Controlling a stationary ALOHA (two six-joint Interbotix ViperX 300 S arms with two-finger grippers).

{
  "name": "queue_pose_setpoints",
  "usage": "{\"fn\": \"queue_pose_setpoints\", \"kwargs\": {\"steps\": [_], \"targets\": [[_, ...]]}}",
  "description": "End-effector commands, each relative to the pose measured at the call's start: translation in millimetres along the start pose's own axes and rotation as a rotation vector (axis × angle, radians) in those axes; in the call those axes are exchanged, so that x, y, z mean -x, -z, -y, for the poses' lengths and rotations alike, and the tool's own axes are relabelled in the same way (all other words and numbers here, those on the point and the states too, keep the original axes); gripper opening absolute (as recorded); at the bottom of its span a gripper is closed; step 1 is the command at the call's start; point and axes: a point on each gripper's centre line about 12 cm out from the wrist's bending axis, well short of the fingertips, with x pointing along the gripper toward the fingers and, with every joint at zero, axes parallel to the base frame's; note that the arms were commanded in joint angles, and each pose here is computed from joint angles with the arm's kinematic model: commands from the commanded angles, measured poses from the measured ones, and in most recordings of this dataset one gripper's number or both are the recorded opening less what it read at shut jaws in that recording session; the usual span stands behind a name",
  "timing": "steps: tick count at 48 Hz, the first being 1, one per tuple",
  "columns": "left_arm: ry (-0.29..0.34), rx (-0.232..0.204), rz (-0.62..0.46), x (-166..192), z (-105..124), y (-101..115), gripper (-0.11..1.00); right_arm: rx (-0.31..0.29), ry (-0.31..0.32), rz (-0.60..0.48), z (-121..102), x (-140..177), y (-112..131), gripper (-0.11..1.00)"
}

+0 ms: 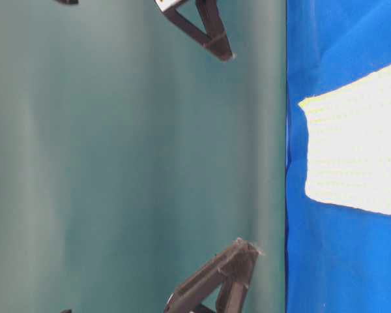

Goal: Fold the yellow towel.
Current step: 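Move both grippers to the strip's top end corners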

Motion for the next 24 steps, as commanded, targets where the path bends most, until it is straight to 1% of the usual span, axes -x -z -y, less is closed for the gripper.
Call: {"fn": "queue_pose_setpoints", "kwargs": {"steps": [1,4,9,17,21,24], "targets": [[-0.044,0.012,0.043,-4,-16,-13,0.73,-0.007,0.021,0.021,6,-10,-13,0.67],[-0.086,0.008,0.050,-9,-32,-15,0.75,-0.017,0.040,0.010,12,-19,-14,0.67],[-0.152,-0.013,0.043,-21,-58,-16,0.76,-0.037,0.075,-0.017,25,-38,-15,0.67],[-0.221,-0.040,0.022,-43,-89,-13,0.76,-0.062,0.115,-0.069,40,-67,-7,0.71],[-0.248,-0.033,0.006,-55,-104,-7,0.77,-0.075,0.129,-0.084,45,-78,-3,0.74],[-0.271,-0.019,-0.011,-64,-116,0,0.78,-0.085,0.138,-0.091,48,-86,1,0.75]]}}
